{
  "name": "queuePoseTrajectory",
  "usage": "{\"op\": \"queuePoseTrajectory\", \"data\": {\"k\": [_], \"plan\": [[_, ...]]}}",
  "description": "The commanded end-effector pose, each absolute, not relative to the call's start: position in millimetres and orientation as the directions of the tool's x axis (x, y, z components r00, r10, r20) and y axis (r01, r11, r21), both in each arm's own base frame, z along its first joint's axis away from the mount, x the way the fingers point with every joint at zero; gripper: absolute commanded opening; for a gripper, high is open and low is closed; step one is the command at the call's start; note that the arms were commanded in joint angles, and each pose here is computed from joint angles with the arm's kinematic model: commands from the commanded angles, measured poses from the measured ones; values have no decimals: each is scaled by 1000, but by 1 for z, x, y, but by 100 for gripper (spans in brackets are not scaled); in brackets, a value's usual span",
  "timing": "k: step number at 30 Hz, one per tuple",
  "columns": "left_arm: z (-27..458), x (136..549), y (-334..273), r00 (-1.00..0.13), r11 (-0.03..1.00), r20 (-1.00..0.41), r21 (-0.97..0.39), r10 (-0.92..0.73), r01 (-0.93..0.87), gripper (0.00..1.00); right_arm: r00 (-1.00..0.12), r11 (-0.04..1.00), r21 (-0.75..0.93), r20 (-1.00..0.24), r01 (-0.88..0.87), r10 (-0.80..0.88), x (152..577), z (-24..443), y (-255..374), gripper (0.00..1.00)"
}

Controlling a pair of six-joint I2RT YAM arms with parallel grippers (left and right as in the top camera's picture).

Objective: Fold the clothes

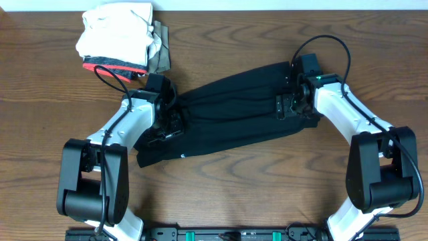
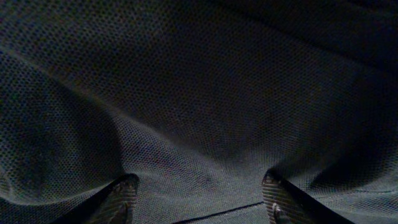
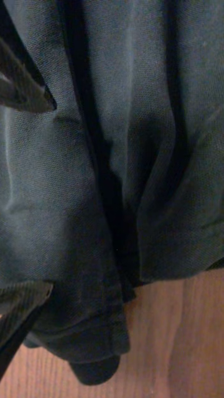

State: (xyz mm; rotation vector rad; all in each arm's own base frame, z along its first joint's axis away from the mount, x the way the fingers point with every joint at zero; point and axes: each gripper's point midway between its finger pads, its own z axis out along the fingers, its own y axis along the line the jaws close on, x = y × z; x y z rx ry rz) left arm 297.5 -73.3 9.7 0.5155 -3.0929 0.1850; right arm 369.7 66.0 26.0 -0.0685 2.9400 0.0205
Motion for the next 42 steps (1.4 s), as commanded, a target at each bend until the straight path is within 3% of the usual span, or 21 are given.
{"op": "queuePoseTrajectory", "data": {"k": [1,2,4,6,20,23,31,42], "plan": [[4,294,-71,-944,938,36,-105,-328,-330,67,-982,997,29,-179,-72,-65,364,18,69,71],[4,294,-71,-944,938,36,-105,-328,-330,67,-982,997,34,-177,-72,-65,364,18,70,61],[4,294,-71,-944,938,34,-107,-328,-329,67,-982,996,49,-178,-76,-66,363,17,73,29],[4,294,-71,-944,938,33,-107,-328,-329,68,-981,995,57,-182,-79,-67,364,17,74,17],[4,294,-71,-944,938,34,-107,-327,-329,67,-988,998,-9,-144,-57,-57,363,-7,61,1],[4,294,-71,-944,938,34,-107,-327,-329,65,-991,999,-37,-131,-20,-25,361,-10,53,1],[4,295,-72,-945,938,32,-108,-327,-328,45,-995,994,-90,-83,68,60,350,-12,33,1],[5,301,-108,-977,968,-29,-141,-213,-207,43,-958,936,-209,-9,283,287,317,-9,10,1]]}}
